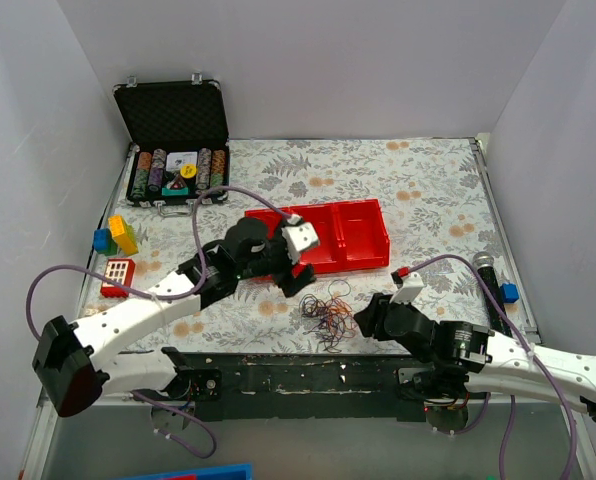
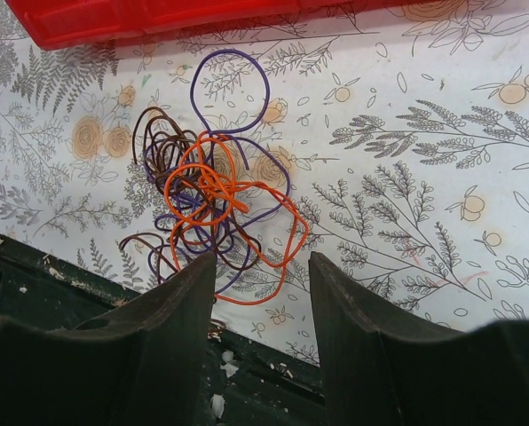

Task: Untangle the cables

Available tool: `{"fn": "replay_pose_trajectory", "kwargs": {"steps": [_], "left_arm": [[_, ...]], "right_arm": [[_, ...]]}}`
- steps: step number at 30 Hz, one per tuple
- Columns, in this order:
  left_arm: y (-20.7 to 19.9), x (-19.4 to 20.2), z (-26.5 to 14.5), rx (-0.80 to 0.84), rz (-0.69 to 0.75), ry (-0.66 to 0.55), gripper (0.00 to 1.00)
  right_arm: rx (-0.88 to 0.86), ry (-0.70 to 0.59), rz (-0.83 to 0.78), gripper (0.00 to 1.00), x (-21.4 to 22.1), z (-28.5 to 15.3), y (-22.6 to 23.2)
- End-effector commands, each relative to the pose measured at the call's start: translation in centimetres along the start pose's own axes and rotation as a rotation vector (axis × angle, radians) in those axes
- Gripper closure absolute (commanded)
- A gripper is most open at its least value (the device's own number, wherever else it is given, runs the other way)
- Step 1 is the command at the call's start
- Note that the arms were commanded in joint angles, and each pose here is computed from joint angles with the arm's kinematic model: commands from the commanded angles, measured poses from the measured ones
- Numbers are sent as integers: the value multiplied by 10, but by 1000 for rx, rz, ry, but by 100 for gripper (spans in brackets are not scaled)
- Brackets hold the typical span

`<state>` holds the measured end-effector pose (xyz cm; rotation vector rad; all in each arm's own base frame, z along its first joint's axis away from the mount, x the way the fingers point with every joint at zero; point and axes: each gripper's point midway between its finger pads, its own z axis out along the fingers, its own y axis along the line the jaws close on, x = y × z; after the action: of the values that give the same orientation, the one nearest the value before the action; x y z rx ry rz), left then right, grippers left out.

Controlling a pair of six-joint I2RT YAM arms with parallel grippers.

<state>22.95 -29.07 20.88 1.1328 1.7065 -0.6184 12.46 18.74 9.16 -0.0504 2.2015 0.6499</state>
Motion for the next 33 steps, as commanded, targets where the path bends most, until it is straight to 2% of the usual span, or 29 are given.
{"fn": "replay_pose_trajectory", "kwargs": {"steps": [1,4,7,12,17,21,23,28,33], "left_arm": [[-57,23,22,212,-5,54,22],[-59,23,40,223,-12,58,22],[-53,33,61,202,-28,111,22],[-52,36,79,222,0,123,12],[-53,31,93,248,17,108,10],[-59,28,97,314,41,94,14],[-61,36,101,339,57,125,18],[-54,50,112,334,142,156,28],[-51,48,117,382,203,152,43]], "right_arm": [[3,-41,31,46,-13,-6,2],[-4,-40,40,46,-13,-8,1],[-12,-42,47,46,-12,-9,0],[-19,-52,58,46,-13,-10,-1],[-41,-49,52,46,-14,-11,3],[-58,-49,61,46,-13,-12,4],[-67,-55,63,46,-14,-12,5],[-84,-72,61,46,-19,-16,6],[-95,-80,71,46,-20,-18,6]]}}
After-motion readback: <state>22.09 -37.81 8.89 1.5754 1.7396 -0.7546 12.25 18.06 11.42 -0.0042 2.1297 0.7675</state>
